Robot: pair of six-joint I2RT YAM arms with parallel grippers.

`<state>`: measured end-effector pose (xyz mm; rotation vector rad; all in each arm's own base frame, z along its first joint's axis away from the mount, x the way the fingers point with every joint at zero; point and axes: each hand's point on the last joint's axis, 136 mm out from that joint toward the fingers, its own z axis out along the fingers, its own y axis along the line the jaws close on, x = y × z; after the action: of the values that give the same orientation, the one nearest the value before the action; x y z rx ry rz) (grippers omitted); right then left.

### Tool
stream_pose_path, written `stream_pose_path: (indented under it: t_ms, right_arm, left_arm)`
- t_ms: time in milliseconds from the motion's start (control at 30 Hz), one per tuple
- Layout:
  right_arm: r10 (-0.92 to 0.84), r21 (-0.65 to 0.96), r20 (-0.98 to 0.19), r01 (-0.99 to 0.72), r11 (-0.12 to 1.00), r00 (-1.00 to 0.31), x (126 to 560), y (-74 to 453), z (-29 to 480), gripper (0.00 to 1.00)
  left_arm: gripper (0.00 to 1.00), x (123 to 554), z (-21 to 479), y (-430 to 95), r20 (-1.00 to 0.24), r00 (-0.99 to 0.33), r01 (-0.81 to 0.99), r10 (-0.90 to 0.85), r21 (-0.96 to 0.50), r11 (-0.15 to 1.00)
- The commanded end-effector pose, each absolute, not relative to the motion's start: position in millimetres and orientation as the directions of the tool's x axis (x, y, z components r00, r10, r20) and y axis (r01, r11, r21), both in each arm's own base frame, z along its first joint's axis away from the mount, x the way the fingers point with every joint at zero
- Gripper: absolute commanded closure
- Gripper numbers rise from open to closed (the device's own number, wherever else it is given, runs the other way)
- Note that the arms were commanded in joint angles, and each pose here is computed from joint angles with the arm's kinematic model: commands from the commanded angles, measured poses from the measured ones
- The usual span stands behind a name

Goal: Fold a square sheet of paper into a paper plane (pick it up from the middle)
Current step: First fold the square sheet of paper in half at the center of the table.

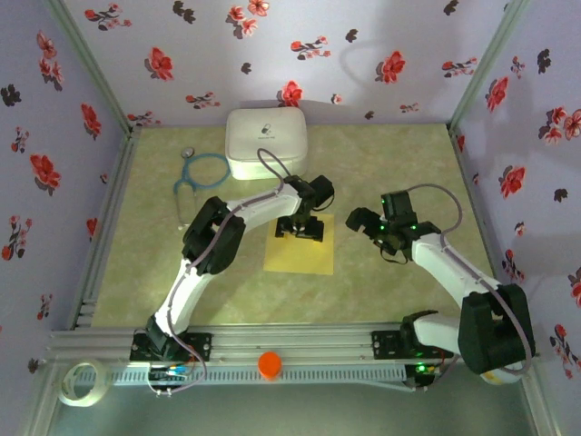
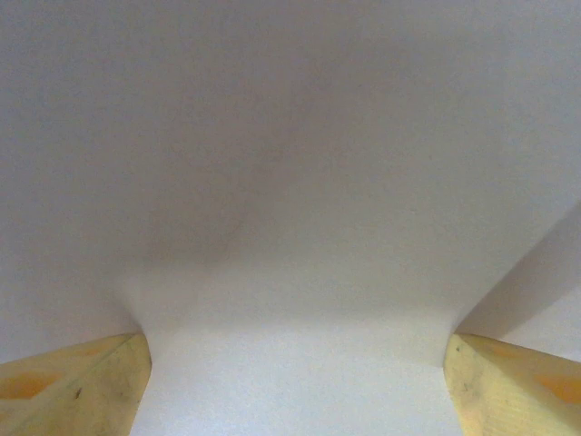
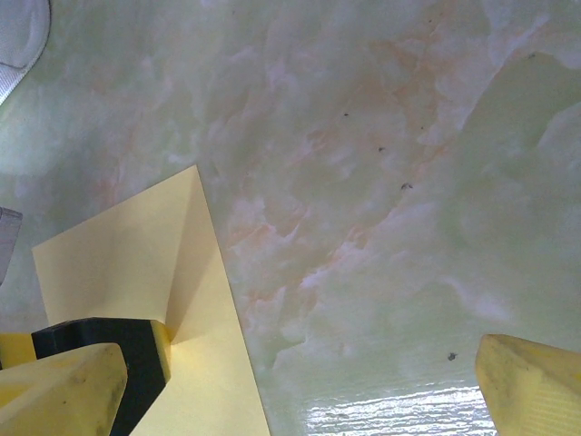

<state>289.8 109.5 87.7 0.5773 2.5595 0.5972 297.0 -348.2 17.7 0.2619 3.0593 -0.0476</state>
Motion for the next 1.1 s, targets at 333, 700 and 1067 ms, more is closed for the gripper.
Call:
stream_pose_path:
  t_ms: [333,700,1067]
  right_arm:
    - [0.493,0.512,-0.339,0.283,0.811,-0.801,293.0,109.0,100.3,0.01]
    - [0.533,0.514,-0.356,0.315,0.798,-0.768,293.4,101.9,103.7,0.01]
    - [0.602,0.5,-0.407,0.384,0.776,-0.687,295.1,83.4,109.5,0.01]
  left_arm:
    - [0.21,279.2,-22.8,-334.5,0.018,-0.989,0.151,0.15,0.045,0.988]
    - [0.43,284.3,-3.6,-342.1,-0.047,-0.983,0.176,0.177,0.017,0.984]
    - [0.77,303.7,45.0,-365.9,-0.224,-0.953,0.235,0.204,-0.121,0.965]
